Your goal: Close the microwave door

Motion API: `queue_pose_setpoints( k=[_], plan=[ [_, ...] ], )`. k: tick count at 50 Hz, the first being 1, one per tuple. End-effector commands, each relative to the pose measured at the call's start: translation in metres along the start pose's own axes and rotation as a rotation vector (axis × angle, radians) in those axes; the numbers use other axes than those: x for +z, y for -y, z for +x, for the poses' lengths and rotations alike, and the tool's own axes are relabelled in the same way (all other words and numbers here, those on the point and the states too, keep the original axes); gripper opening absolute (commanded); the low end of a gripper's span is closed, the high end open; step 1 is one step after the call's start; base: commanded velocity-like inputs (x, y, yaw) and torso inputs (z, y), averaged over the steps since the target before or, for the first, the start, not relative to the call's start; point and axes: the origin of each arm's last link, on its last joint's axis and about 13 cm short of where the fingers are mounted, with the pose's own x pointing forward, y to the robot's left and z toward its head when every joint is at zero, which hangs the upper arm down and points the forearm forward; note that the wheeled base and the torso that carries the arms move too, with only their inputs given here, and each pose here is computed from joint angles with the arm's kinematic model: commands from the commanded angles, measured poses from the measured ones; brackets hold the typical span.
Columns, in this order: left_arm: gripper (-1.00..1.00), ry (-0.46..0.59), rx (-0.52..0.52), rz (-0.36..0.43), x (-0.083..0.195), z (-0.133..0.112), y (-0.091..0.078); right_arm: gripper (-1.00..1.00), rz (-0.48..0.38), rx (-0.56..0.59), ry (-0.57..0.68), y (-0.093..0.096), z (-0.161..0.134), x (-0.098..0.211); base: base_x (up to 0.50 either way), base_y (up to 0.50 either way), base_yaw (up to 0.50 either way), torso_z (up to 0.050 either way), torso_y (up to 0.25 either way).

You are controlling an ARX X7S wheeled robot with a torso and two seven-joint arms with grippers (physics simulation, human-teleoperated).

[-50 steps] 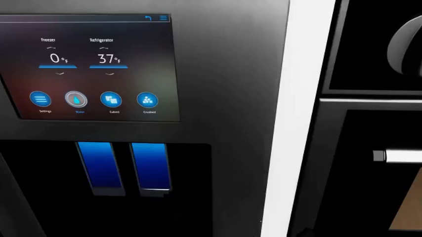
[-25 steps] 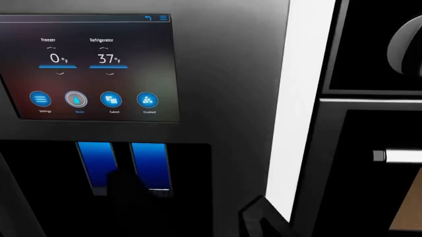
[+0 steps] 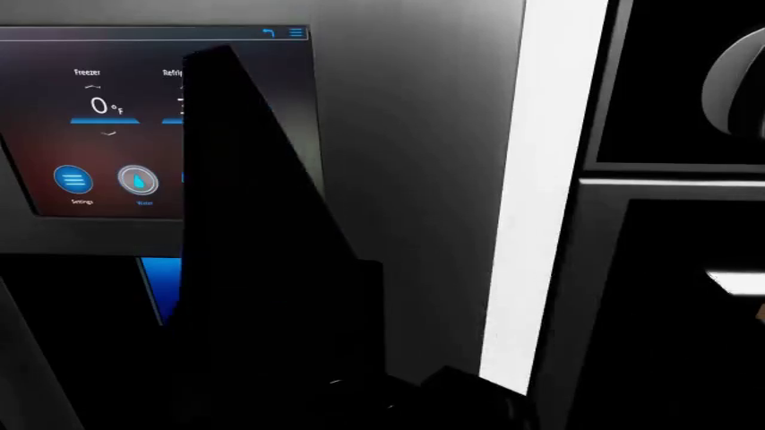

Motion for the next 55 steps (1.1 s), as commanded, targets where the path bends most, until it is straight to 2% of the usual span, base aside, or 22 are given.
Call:
queue_pose_setpoints(
  k=[1,11,31,46,55],
  plan=[
    [1.00,0.003,-0.002,-0.002,0.000,0.001,0.000,1.00,-0.009,-0.031,0.005,0.012,0.028,-0.004,0.00,0.00,0.00,0.000,0.000],
    [1.00,0.008,-0.005,-0.006,0.002,0.001,0.000,1.00,-0.016,-0.035,-0.047,0.020,0.048,-0.016,0.00,0.00,0.00,0.000,0.000],
    [1.00,0.006,-0.012,-0.017,0.001,0.004,0.003,1.00,-0.041,-0.074,-0.054,0.033,0.080,-0.024,0.00,0.00,0.00,0.000,0.000],
    [1.00,0.009,-0.015,-0.015,0.002,0.005,0.003,1.00,-0.113,-0.116,-0.014,0.057,0.110,-0.016,0.00,0.00,0.00,0.000,0.000],
    [1.00,0.010,-0.014,-0.011,0.001,0.005,0.003,1.00,-0.127,-0.132,-0.072,0.058,0.123,-0.031,0.00,0.00,0.00,0.000,0.000]
  ],
)
